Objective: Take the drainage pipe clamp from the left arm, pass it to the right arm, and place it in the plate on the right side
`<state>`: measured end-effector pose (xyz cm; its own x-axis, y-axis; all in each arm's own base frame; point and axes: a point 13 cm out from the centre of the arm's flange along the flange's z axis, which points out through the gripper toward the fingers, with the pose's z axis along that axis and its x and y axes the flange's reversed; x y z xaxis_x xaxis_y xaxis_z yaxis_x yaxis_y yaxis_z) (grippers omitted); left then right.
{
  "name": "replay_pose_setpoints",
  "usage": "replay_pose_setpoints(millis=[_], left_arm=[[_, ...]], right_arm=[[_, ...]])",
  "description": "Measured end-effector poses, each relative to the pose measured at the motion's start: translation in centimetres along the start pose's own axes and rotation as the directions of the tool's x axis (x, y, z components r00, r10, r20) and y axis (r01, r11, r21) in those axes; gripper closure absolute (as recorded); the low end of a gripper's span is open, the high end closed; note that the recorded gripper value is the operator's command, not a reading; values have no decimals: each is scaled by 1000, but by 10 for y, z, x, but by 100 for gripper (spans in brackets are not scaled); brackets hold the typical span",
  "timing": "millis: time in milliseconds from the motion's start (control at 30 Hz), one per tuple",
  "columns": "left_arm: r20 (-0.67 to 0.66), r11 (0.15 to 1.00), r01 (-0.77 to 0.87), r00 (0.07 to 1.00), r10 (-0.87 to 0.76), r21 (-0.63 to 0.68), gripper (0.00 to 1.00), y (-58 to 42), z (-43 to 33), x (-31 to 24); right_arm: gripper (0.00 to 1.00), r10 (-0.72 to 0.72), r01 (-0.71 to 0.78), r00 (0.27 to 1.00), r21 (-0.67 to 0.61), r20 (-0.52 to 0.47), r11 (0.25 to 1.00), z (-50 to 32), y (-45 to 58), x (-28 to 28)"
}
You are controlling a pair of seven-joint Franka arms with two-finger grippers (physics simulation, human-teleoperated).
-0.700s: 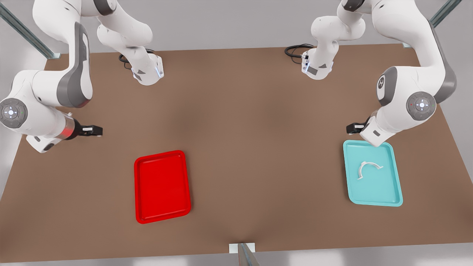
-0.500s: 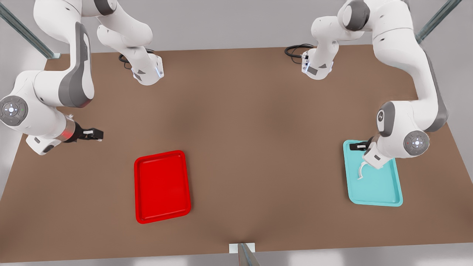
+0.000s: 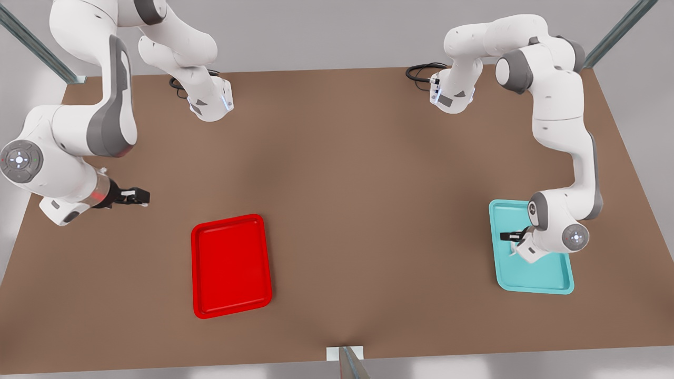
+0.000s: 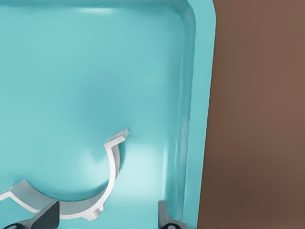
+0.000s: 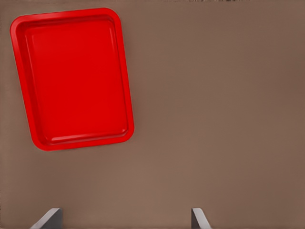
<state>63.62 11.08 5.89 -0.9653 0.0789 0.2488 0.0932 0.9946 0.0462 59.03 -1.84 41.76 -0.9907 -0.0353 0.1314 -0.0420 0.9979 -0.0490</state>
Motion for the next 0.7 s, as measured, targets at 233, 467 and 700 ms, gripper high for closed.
replay_pose_setpoints(millis=[233,467,700], left_arm=[[36,998,-47,998,46,29,45,3,12,-8],[47,994,-106,993,105,27,61,0,20,-15],[52,991,-135,990,135,0,74,4,20,-17]], right_arm=[[0,4,-4,1000,-17,-4,1000,1,1,0],[0,6,-6,1000,-20,-6,1000,2,1,1],[0,6,-6,1000,-20,-15,1000,3,1,3]])
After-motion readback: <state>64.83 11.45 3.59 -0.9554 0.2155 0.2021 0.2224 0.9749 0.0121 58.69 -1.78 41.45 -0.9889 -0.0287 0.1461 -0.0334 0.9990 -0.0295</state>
